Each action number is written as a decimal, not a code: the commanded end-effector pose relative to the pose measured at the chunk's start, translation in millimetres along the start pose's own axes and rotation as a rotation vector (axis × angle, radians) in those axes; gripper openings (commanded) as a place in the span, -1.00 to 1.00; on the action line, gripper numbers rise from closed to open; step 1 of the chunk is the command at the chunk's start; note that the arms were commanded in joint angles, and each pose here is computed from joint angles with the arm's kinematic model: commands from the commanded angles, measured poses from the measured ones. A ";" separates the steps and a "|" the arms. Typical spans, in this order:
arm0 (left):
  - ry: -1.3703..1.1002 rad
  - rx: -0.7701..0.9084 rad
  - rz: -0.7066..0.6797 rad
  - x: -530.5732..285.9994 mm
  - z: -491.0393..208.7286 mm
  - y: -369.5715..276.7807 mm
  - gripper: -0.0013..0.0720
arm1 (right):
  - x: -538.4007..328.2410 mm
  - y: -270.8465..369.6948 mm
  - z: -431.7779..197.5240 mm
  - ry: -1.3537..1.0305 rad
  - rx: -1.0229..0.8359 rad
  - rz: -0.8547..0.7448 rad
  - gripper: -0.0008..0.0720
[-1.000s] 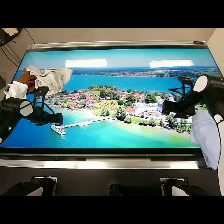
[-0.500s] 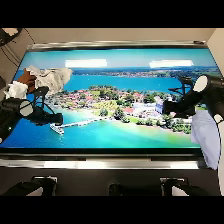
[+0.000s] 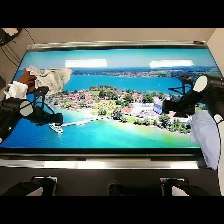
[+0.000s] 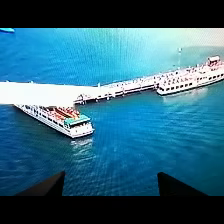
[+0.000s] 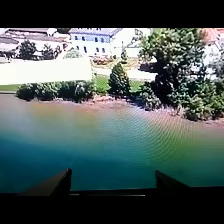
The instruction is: Fold the shirts.
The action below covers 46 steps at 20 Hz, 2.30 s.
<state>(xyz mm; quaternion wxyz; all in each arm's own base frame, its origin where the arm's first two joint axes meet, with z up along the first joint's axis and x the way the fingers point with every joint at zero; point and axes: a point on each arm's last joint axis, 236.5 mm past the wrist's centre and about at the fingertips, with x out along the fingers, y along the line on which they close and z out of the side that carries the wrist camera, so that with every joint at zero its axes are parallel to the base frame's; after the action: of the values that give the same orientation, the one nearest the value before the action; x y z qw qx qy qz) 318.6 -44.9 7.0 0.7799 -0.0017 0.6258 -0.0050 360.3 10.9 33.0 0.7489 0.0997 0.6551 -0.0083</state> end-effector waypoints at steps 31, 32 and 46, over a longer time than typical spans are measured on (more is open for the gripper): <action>-0.254 -0.829 -0.090 75.9 161.2 332.3 0.95 | -12.2 39.8 66.6 -0.288 -0.023 0.168 0.72; -0.280 -0.806 -0.112 82.4 170.4 329.2 0.93 | -11.4 39.9 63.7 -0.276 -0.023 0.168 0.72; -0.979 -0.565 -0.133 -227.3 262.1 238.7 -0.88 | -30.1 44.9 22.3 -0.164 -0.042 0.182 0.70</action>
<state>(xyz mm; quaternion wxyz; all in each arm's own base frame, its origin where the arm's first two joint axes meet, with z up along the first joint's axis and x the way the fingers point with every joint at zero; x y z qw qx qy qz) 538.2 236.3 147.9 0.8949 -0.2925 0.3028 0.1481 394.2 46.2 60.2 0.7992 0.1451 0.5801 0.0609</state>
